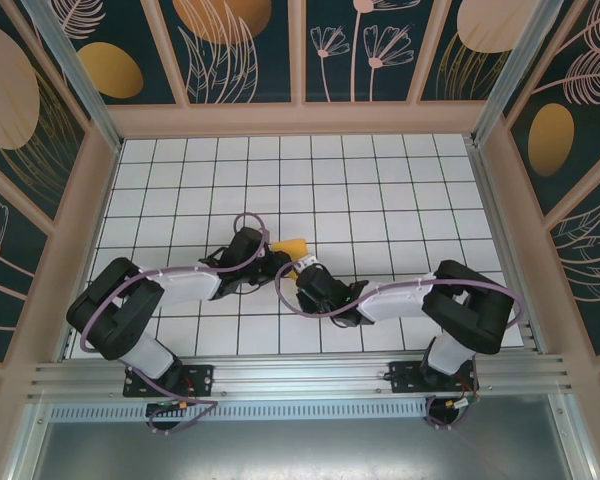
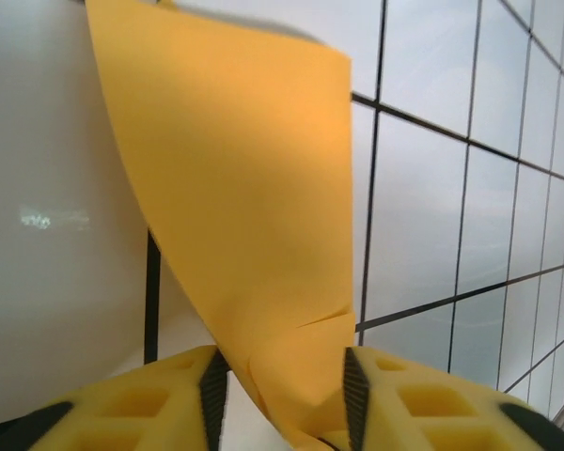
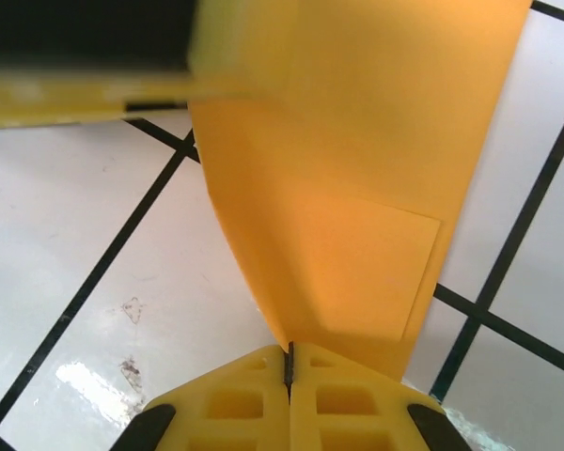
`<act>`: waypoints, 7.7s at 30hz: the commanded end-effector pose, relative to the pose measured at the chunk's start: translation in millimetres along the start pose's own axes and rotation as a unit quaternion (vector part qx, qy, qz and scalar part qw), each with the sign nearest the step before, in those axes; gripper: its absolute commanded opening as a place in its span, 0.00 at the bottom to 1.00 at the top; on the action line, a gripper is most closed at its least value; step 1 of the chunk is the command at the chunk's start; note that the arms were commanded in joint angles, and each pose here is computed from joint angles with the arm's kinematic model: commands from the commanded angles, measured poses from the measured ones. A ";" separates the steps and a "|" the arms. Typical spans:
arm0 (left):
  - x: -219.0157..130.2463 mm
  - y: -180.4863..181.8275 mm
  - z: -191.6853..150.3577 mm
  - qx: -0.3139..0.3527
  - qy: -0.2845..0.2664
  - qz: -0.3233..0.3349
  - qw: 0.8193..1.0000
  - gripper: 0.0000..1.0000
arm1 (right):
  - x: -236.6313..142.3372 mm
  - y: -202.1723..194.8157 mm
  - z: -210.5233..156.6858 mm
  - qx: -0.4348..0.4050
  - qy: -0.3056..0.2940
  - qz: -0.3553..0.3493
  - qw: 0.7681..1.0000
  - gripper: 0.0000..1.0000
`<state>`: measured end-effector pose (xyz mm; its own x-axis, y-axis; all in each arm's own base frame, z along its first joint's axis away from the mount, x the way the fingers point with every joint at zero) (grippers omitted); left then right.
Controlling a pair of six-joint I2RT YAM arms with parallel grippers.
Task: Fold a paper plane with a square sheet of paper (pick it up from the middle)
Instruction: Fold the wing for the fifth time at the center of the table.
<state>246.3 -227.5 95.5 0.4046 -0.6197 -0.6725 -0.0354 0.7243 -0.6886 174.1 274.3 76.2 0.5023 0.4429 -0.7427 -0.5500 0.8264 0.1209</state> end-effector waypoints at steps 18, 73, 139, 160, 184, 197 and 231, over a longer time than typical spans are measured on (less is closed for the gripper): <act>-3.4 -15.0 8.3 0.018 -0.012 -0.010 1.000 0.55 | -13.6 -18.7 -6.1 0.103 -0.053 0.158 0.981 0.04; 39.8 -48.2 0.9 0.070 0.068 -0.141 0.985 0.40 | -6.1 -62.5 -8.8 0.399 0.020 0.291 0.869 0.04; 49.6 -47.0 7.8 0.089 0.059 -0.112 0.988 0.34 | -24.1 -61.5 13.7 0.259 0.022 0.106 0.960 0.47; 49.2 -46.5 7.7 0.089 0.061 -0.109 0.988 0.32 | -24.2 -73.0 13.9 0.244 0.048 0.144 0.958 0.56; 51.6 -47.0 7.6 0.092 0.066 -0.106 0.988 0.32 | -11.3 -74.2 -2.0 0.275 0.084 0.166 0.944 0.24; 42.9 -57.9 1.1 0.091 0.090 -0.163 0.978 0.37 | -4.9 -70.6 2.8 0.288 0.090 0.181 0.936 0.24; 58.3 -39.4 6.8 0.082 0.063 -0.093 0.990 0.32 | -4.3 -59.3 1.6 0.241 0.126 0.205 0.940 0.43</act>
<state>273.4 -283.4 74.6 0.2681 -0.7481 -0.6071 0.1513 0.6550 -0.7403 207.8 219.9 77.1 0.1437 0.7263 -0.6721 -0.2537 0.6835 0.6844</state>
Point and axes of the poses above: each hand's point on the last joint's axis, 136 mm out from that joint toward the fingers, its own x axis out along the fingers, its own y axis along the line the jaws close on, z = x × y, the point moved 7 cm from there along -x, back along the fingers, and after that the axes turned 2 degrees about x, right-handed, at the moved point
